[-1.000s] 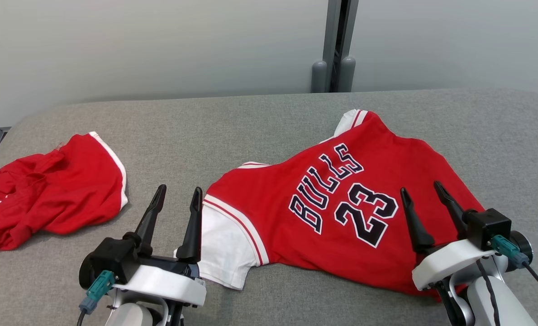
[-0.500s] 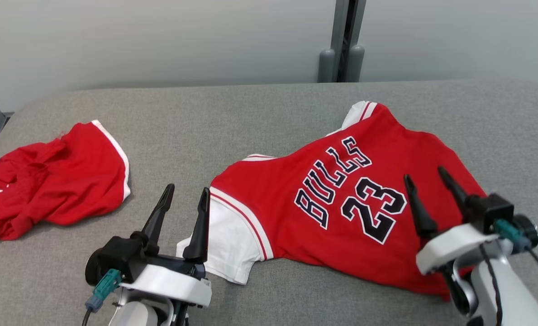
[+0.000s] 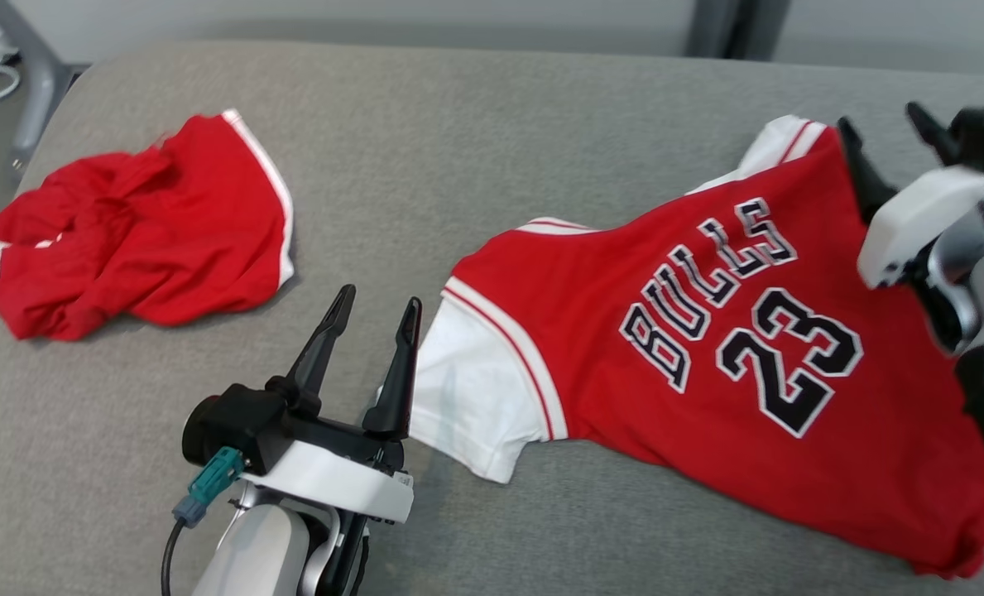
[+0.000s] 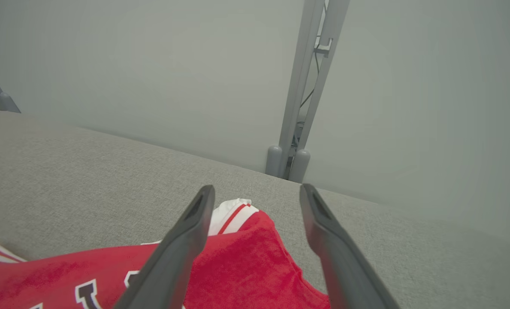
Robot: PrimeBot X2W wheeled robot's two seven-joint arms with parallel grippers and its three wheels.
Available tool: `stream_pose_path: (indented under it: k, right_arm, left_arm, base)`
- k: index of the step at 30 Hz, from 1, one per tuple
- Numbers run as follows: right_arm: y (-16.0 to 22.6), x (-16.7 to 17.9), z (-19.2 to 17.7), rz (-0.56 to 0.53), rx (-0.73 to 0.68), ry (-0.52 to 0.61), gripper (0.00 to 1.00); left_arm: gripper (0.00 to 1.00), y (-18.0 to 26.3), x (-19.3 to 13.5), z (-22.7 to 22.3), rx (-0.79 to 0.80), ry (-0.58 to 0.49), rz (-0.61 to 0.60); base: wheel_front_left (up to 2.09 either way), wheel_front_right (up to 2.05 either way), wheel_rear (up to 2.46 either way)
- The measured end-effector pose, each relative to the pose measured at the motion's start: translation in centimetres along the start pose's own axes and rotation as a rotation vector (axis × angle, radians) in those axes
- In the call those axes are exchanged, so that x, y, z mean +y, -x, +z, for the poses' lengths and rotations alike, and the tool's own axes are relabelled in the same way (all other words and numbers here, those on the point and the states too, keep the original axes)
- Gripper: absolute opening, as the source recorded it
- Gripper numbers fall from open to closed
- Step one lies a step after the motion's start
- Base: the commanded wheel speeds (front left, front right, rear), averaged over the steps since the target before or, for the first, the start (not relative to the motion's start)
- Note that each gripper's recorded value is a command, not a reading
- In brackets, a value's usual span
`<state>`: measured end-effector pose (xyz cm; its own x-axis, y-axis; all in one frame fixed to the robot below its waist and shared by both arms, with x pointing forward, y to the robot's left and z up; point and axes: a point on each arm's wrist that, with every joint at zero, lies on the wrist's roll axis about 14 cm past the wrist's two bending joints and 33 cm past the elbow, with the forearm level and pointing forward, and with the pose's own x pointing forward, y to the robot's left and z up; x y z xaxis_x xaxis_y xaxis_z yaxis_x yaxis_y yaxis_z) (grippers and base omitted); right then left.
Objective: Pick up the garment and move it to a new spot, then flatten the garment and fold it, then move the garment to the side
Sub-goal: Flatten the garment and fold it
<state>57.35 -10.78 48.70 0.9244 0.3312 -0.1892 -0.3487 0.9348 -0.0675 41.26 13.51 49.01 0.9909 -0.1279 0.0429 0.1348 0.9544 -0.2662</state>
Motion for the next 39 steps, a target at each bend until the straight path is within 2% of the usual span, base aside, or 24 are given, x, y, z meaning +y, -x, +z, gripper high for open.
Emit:
stream_pose_path:
  k: [6,10,16,19,20,21,22,28,34,39]
  right_arm:
    - [-4.3,-0.2,-2.4,0.038,0.179,0.045,1.00]
    - [-6.3,0.9,-4.4,0.078,0.292,0.017,1.00]
    - [-7.5,0.6,-7.4,0.101,0.448,0.057,1.00]
    - [-7.7,1.4,-8.3,0.124,0.502,0.035,1.00]
    - [-7.5,1.6,-8.6,0.133,0.526,0.037,0.93]
    - [-7.4,1.9,-8.8,0.147,0.543,0.046,0.33]
    - [-7.3,2.1,-8.8,0.159,0.550,0.057,0.00]
    - [-8.4,3.0,-5.6,0.211,0.411,0.096,0.00]
    - [-10.4,5.7,0.5,0.286,0.140,0.162,0.00]
    - [-12.1,6.8,5.9,0.303,-0.089,0.289,0.00]
  left_arm:
    - [1.00,0.3,2.2,-0.9,0.030,0.000,0.063]
    - [1.00,0.7,3.7,-1.7,0.057,-0.002,0.109]
    - [1.00,1.5,4.7,-2.5,0.089,-0.004,0.150]
    - [1.00,1.7,5.0,-2.6,0.094,-0.004,0.163]
    - [1.00,1.7,5.1,-2.6,0.093,-0.003,0.165]
    - [1.00,1.7,5.1,-2.5,0.091,0.001,0.166]
    - [1.00,1.6,5.1,-2.4,0.088,0.000,0.167]
    - [1.00,1.4,5.1,-2.1,0.078,-0.001,0.166]
    - [1.00,1.4,5.1,-1.8,0.069,0.007,0.169]
    - [1.00,1.7,5.5,-1.5,0.064,0.009,0.184]
  base:
    - [0.00,0.00,0.00]
    - [0.00,0.00,0.00]
    - [0.00,0.00,0.00]
    - [0.00,0.00,0.00]
    - [0.00,0.00,0.00]
    - [0.00,0.00,0.00]
    - [0.00,0.00,0.00]
    - [0.00,0.00,0.00]
    - [0.00,0.00,0.00]
    - [0.00,0.00,0.00]
